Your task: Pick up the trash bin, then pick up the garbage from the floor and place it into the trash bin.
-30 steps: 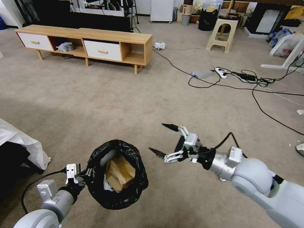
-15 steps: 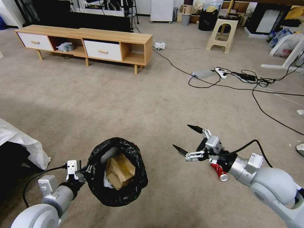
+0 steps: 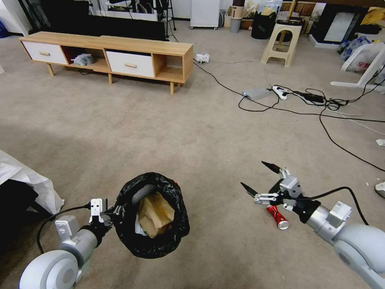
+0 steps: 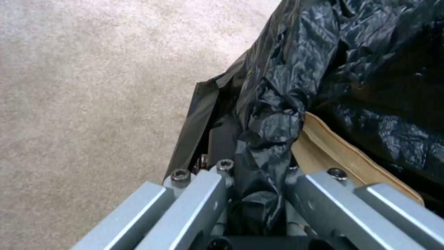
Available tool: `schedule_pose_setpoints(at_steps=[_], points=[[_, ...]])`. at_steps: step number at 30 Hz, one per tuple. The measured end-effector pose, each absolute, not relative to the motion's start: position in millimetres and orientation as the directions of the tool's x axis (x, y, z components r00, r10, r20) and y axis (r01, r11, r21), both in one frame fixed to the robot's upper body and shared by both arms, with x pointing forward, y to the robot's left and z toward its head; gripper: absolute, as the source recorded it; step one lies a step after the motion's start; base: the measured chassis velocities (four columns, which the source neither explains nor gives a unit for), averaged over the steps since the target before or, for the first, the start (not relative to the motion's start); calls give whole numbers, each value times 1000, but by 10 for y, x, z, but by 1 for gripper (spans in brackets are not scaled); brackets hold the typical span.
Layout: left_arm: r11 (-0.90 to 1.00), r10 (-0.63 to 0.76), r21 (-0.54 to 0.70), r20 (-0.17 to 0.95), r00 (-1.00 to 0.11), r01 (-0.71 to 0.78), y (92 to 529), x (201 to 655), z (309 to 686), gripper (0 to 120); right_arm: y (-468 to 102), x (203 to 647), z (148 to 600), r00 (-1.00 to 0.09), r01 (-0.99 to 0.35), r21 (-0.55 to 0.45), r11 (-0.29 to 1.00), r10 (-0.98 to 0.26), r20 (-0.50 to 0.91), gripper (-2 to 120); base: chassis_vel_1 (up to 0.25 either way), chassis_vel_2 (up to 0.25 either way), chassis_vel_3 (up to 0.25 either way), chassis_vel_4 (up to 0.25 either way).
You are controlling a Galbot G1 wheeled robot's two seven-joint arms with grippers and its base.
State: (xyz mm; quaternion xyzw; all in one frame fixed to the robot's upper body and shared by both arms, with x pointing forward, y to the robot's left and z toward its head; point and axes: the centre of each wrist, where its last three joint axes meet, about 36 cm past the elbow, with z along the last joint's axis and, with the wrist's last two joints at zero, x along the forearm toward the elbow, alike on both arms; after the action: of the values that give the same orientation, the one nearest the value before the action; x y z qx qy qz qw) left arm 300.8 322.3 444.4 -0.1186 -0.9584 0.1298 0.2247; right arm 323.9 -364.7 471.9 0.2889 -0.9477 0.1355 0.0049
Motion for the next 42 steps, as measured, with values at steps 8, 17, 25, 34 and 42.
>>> schedule_pose_setpoints(at_steps=[8, 17, 25, 34, 42], points=[[933, 301, -309, 394, -868, 184, 3189, 3043, 4433, 1, -3823, 3288, 4555, -873, -487, -256, 835, -471, 124, 100, 0, 0, 0, 0], [932, 295, -319, 392, -871, 172, 3210, 3069, 4379, 1, -4041, 3589, 4373, -907, -404, -185, 896, -365, 210, 100, 0, 0, 0, 0], [931, 281, -334, 390, -877, 150, 3231, 3092, 4310, 1, -3986, 4104, 4304, -892, -347, -63, 936, -308, 330, 100, 0, 0, 0, 0], [929, 270, -346, 387, -882, 133, 3235, 3092, 4248, 1, -3946, 4516, 4299, -827, -306, -16, 952, -258, 500, 100, 0, 0, 0, 0], [927, 258, -356, 384, -887, 115, 3252, 3108, 4194, 1, -3914, 4903, 4318, -743, -293, -1, 956, -227, 629, 100, 0, 0, 0, 0]])
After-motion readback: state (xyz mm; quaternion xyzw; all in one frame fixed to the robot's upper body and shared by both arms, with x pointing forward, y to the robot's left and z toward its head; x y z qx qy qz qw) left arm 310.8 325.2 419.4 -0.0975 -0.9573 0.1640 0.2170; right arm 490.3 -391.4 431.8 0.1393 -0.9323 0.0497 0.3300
